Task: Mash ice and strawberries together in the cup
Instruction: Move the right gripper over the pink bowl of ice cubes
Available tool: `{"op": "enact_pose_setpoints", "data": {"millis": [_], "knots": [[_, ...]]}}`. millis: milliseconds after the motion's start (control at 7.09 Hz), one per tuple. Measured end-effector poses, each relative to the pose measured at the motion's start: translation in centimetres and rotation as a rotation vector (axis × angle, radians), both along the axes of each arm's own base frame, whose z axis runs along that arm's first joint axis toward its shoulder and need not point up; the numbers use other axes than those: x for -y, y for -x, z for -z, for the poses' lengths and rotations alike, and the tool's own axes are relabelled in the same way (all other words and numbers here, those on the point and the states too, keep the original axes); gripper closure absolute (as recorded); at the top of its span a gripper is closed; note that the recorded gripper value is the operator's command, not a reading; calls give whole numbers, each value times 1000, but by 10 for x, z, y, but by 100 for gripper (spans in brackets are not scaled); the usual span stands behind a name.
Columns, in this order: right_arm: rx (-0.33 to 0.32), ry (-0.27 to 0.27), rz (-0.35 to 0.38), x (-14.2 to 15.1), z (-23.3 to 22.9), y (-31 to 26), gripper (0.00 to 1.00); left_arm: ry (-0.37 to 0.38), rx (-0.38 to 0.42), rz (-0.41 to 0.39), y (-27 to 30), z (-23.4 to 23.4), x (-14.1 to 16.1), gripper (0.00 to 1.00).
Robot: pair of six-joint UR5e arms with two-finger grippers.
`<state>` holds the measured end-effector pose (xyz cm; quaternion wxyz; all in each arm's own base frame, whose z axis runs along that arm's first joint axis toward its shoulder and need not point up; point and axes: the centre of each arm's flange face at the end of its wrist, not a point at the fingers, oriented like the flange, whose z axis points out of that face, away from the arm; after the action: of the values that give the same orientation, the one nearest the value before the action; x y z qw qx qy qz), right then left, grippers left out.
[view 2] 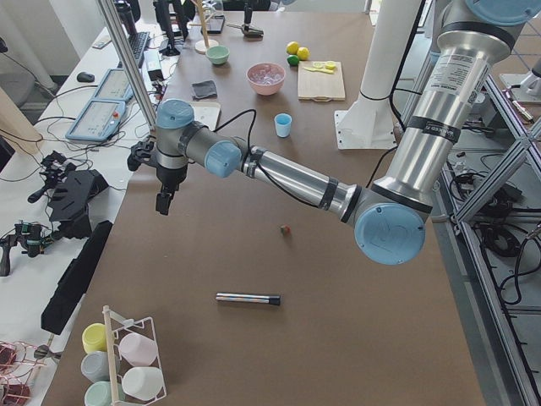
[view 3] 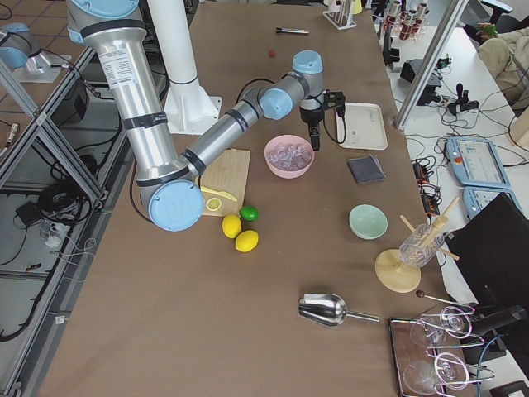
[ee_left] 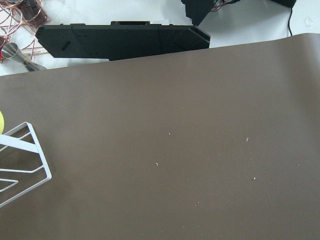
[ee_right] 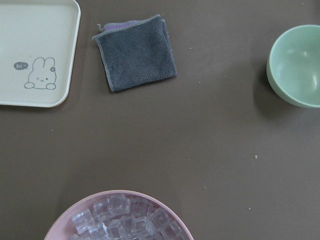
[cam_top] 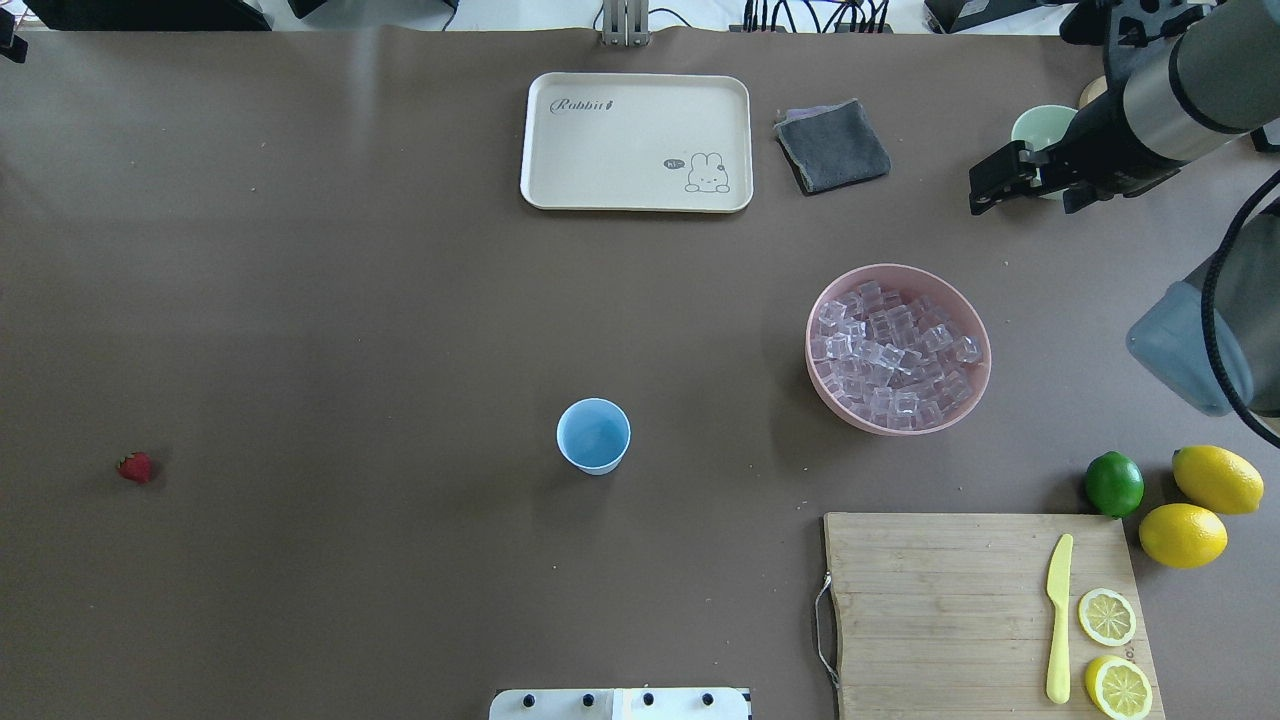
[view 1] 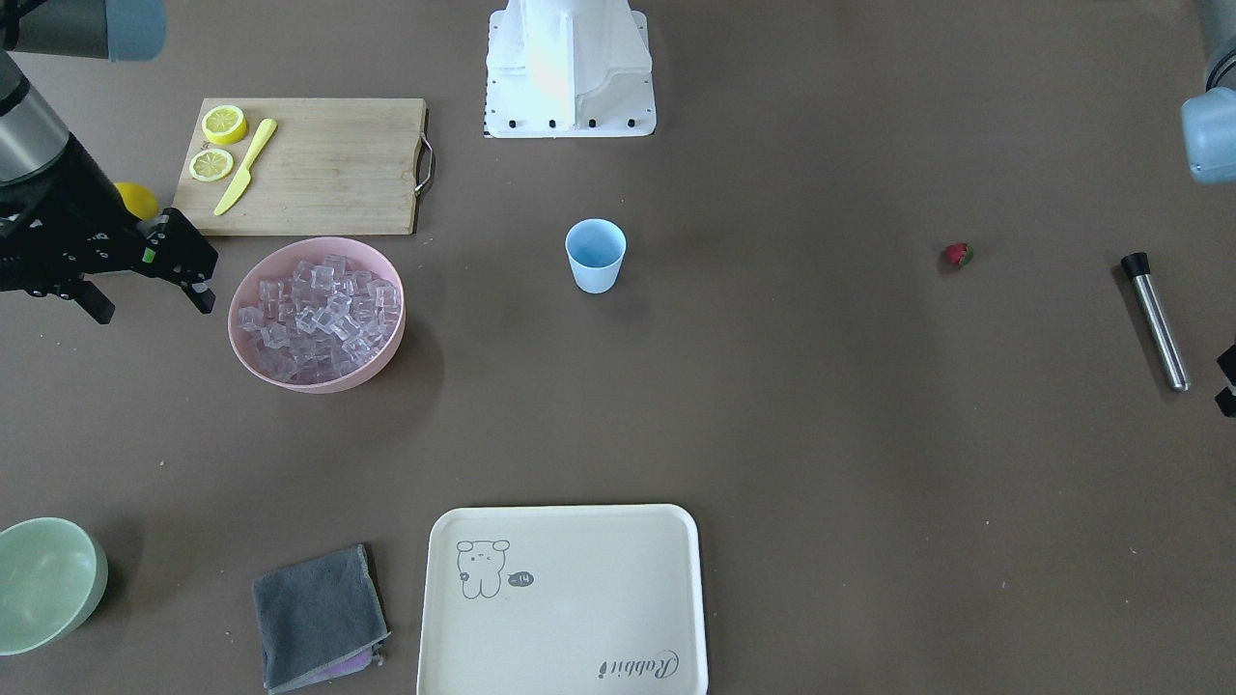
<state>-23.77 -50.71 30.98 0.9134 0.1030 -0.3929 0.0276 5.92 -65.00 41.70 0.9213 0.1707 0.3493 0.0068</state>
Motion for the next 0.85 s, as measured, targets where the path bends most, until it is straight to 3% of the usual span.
{"op": "enact_pose_setpoints", "data": {"millis": [423,846], "knots": [[-37,35,30,-28,-11,59,1,-33,-6,-12,-10,22,6,2],[-88,10,95,-53,-21,105,1,-50,-7,-12,-10,30,4,2]]}}
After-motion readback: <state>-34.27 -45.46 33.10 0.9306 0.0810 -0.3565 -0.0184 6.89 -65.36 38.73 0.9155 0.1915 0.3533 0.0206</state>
